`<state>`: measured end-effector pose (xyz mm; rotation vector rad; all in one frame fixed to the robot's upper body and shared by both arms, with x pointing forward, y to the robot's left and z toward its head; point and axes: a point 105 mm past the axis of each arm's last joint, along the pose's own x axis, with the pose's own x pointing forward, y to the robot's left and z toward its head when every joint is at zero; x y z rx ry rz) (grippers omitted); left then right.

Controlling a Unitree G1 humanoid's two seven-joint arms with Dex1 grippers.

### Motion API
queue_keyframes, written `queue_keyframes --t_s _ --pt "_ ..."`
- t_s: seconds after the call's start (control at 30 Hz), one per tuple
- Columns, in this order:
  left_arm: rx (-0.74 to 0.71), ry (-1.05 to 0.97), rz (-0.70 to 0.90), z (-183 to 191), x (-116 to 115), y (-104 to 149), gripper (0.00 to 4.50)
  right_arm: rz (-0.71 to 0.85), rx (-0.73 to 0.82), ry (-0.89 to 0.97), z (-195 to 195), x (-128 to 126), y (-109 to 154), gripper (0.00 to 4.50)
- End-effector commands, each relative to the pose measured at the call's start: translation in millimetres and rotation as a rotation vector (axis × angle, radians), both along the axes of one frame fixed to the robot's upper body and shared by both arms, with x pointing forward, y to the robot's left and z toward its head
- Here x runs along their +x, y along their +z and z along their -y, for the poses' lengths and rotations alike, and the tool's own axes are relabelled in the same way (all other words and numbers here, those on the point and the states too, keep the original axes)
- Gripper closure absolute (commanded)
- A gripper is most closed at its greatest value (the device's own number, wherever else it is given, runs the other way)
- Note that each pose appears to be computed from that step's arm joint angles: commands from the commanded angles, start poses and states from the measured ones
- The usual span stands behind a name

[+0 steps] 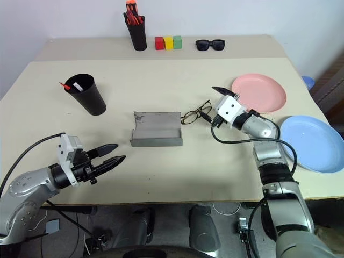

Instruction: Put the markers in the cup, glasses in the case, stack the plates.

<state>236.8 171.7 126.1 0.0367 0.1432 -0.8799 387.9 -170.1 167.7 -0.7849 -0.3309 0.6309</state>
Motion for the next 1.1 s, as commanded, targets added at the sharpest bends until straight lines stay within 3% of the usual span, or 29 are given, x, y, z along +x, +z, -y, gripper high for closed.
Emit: queue_keyframes --t_s 0.03,0.53,1.1 --pt "0.003 -0.006 0.044 1.8 -0.2 7.2 1.97 0.091 -0.055 -0.016 -0.1 5.0 10.1 0.04" --pt "0.01 -0.001 0.041 0.3 -4.8 6.3 1.97 0.028 -0.292 0.208 -16.4 -9.1 -16.4 0.04" --pt "0.094 -0.103 0.069 -1.2 -3.0 8.3 1.97 -0.165 -0.266 0.334 -38.2 7.2 -21.1 0.04"
